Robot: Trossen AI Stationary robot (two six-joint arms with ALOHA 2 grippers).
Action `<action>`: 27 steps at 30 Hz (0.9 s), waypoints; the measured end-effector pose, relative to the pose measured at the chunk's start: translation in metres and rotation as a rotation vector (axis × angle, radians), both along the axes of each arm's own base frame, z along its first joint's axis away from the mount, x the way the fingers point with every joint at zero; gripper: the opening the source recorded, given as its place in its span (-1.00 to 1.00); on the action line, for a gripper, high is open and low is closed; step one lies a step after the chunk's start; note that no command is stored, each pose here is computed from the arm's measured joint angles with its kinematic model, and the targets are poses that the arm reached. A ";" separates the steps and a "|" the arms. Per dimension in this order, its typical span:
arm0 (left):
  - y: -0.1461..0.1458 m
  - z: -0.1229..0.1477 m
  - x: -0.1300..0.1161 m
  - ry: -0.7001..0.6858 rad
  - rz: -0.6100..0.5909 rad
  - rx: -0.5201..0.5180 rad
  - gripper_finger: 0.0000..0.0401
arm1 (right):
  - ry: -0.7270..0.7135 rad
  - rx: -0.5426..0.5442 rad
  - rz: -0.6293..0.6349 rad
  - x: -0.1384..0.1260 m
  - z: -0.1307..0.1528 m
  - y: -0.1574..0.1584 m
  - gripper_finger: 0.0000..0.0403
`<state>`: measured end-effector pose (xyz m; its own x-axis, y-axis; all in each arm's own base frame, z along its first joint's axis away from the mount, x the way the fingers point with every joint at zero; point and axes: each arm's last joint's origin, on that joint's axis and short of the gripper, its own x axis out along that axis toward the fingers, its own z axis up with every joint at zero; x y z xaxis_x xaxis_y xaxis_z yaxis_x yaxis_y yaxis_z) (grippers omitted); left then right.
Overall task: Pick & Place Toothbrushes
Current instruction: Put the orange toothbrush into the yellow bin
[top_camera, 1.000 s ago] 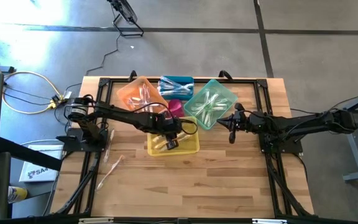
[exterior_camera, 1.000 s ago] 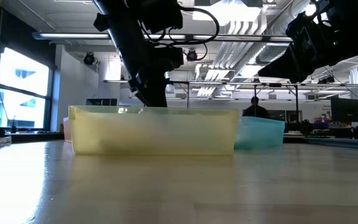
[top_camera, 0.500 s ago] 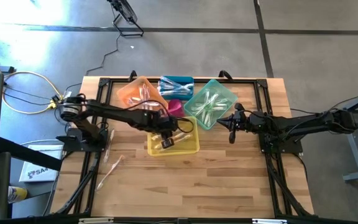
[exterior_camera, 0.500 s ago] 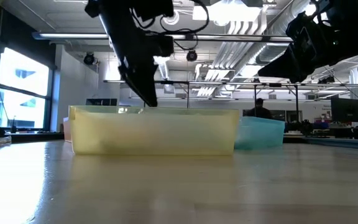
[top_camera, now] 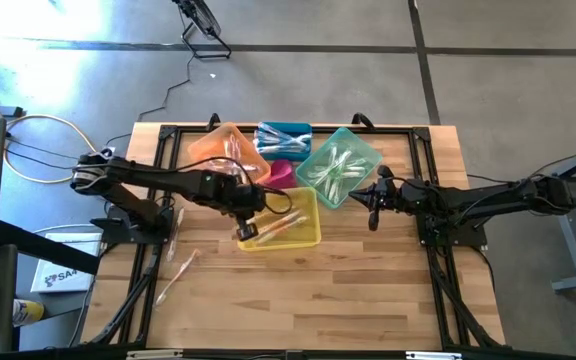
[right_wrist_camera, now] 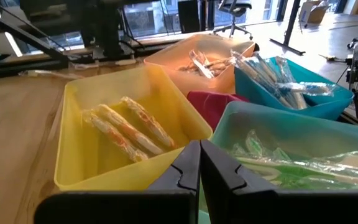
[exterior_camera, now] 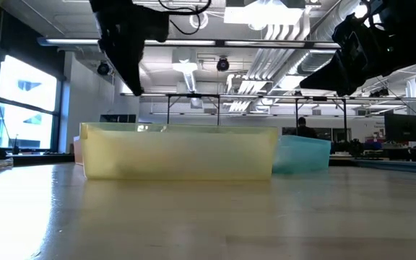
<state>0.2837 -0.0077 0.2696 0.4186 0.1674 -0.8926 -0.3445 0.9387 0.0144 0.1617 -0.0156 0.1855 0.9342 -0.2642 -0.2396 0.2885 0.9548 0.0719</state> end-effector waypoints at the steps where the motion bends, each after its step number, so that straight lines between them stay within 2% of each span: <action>1: -0.003 0.000 -0.002 0.014 -0.006 -0.002 -0.98 | -0.003 0.000 0.000 0.000 0.000 0.000 -0.98; 7: -0.024 0.003 -0.017 0.087 -0.019 -0.055 -0.97 | -0.003 0.000 0.000 0.000 0.000 0.000 -0.98; 10: -0.038 -0.001 -0.030 0.195 -0.019 -0.067 -0.99 | -0.010 0.000 0.000 0.000 0.001 0.000 -0.98; 14: -0.060 -0.002 -0.043 0.265 -0.043 -0.066 -1.00 | -0.011 0.003 -0.001 0.000 0.001 0.000 -0.98; 20: -0.097 -0.002 -0.060 0.280 -0.085 -0.071 -1.00 | -0.013 0.003 0.000 0.000 0.001 0.000 -0.98; 27: -0.127 -0.002 -0.086 0.275 0.024 -0.015 -1.00 | -0.020 0.003 -0.001 0.000 0.002 0.000 -0.98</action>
